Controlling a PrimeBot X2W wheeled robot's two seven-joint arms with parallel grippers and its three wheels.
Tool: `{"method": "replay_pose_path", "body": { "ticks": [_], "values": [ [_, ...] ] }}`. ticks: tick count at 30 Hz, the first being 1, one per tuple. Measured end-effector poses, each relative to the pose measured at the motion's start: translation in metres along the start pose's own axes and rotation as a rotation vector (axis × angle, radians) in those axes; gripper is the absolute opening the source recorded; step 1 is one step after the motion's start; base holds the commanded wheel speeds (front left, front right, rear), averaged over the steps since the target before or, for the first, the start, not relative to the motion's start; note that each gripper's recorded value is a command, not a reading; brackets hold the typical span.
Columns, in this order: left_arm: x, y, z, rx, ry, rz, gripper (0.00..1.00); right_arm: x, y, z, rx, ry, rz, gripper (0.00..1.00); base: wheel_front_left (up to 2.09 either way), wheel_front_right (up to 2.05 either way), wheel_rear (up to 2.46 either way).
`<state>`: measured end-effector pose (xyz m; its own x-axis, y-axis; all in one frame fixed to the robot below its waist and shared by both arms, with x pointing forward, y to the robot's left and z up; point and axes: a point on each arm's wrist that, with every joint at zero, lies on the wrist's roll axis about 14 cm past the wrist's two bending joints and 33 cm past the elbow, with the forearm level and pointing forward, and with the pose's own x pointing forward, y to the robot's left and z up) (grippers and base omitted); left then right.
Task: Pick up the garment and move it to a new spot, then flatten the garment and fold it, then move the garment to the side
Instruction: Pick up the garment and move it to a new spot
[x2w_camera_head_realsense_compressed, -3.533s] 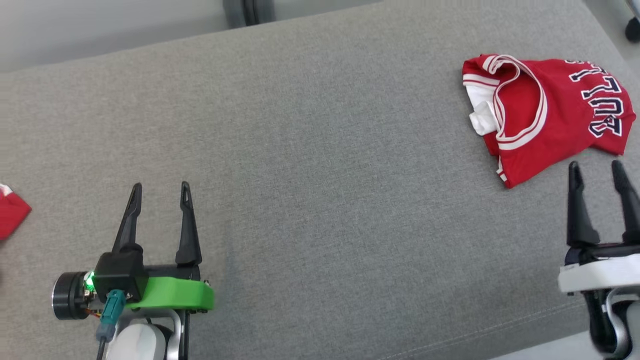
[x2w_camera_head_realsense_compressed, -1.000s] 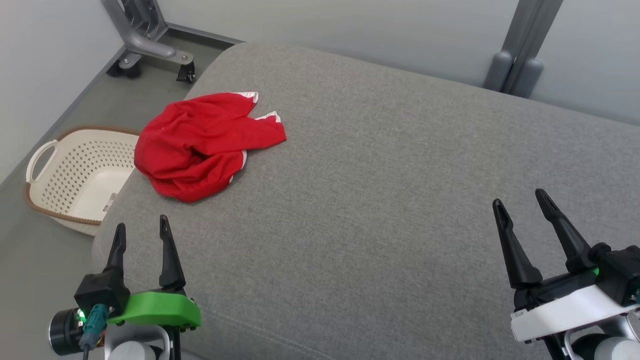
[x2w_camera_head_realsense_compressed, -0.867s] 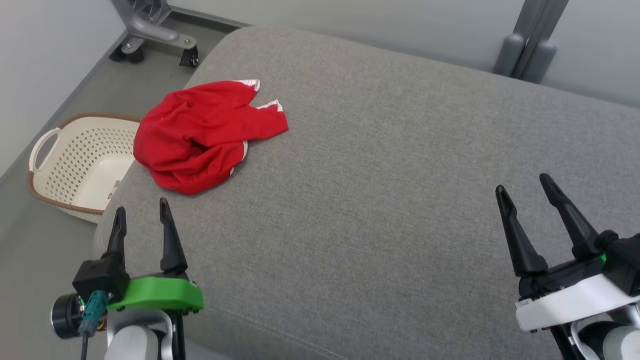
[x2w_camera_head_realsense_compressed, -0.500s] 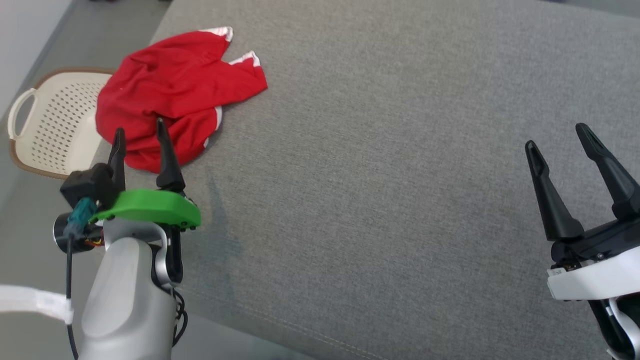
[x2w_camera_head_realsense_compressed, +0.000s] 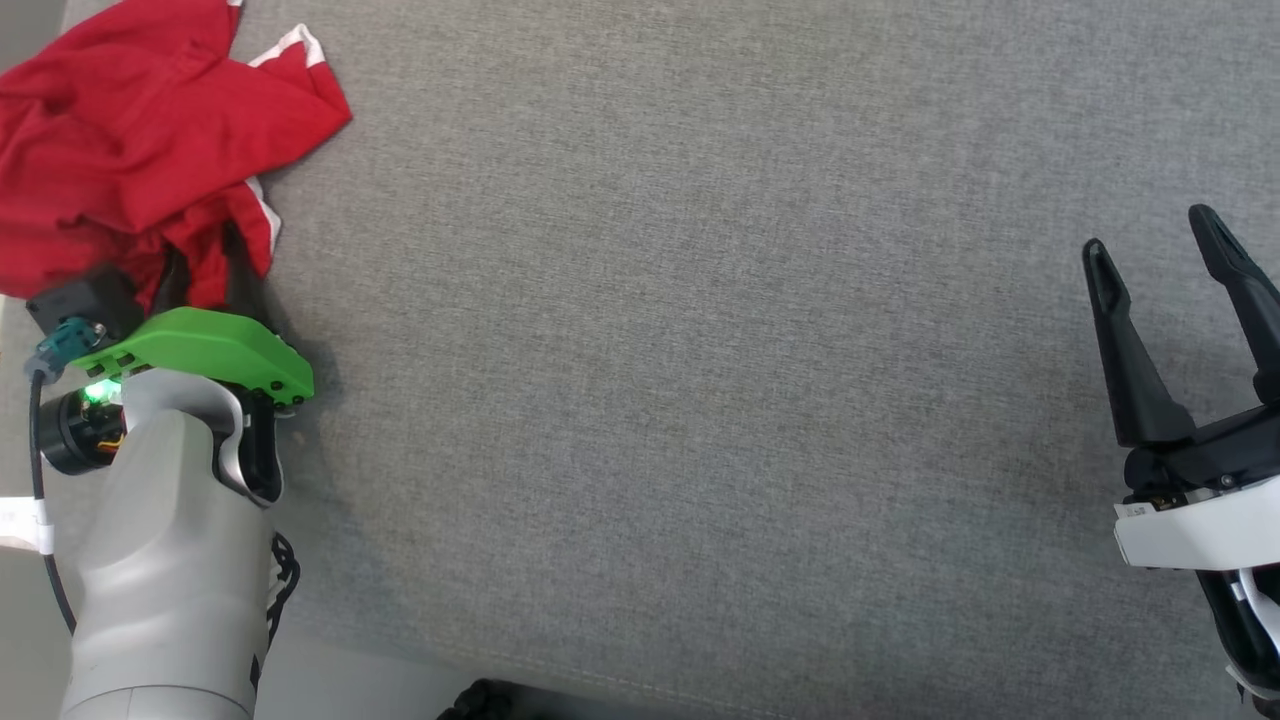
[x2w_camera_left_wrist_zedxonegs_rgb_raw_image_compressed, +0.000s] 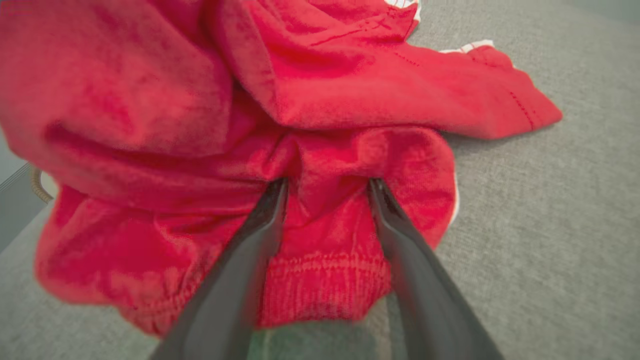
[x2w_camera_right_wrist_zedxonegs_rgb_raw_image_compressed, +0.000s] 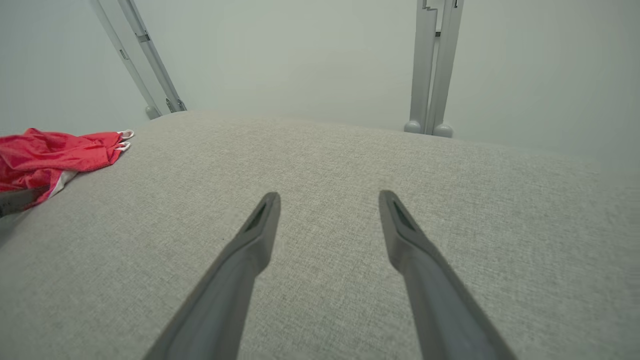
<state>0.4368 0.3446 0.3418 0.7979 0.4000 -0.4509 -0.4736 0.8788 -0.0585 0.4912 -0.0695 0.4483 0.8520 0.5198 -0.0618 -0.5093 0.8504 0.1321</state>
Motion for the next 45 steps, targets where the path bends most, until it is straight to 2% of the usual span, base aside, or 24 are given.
{"method": "replay_pose_path", "body": {
  "ticks": [3, 8, 17, 25, 29, 36, 38, 40, 45],
  "values": [
    [0.001, -0.004, 0.007, 0.0, -0.035, -0.007, 0.0, -0.003, -0.002, -0.001, -0.003, 0.001, -0.007, 1.0, 0.0, 0.0, 0.0],
    [-0.02, 0.016, 0.023, 0.017, -0.121, 0.029, 0.0, -0.009, 0.005, 0.008, 0.006, -0.025, -0.01, 1.0, 0.0, 0.0, 0.0],
    [-0.086, 0.02, 0.072, 0.067, -0.339, -0.011, 0.0, -0.039, 0.035, 0.034, 0.036, -0.072, -0.019, 1.0, 0.0, 0.0, 0.0],
    [-0.137, -0.013, 0.078, 0.034, -0.401, -0.15, 0.0, -0.074, 0.053, 0.066, 0.025, -0.147, -0.045, 1.0, 0.0, 0.0, 0.0],
    [-0.155, -0.051, 0.082, 0.034, -0.413, -0.276, 0.0, -0.09, 0.057, 0.084, 0.009, -0.201, -0.063, 1.0, 0.0, 0.0, 0.0],
    [-0.173, -0.141, 0.082, 0.067, -0.397, -0.55, 0.0, -0.117, 0.042, 0.113, -0.077, -0.27, -0.115, 1.0, 0.0, 0.0, 0.0],
    [-0.178, -0.175, 0.085, 0.087, -0.401, -0.644, 0.0, -0.125, 0.032, 0.121, -0.104, -0.289, -0.144, 1.0, 0.0, 0.0, 0.0],
    [-0.188, -0.223, 0.089, 0.119, -0.412, -0.779, 0.0, -0.139, 0.011, 0.127, -0.128, -0.304, -0.212, 1.0, 0.0, 0.0, 0.0],
    [-0.206, -0.3, 0.077, 0.168, -0.384, -1.002, 0.0, -0.162, -0.025, 0.118, -0.114, -0.297, -0.344, 1.0, 0.0, 0.0, 0.0]
  ]
}}
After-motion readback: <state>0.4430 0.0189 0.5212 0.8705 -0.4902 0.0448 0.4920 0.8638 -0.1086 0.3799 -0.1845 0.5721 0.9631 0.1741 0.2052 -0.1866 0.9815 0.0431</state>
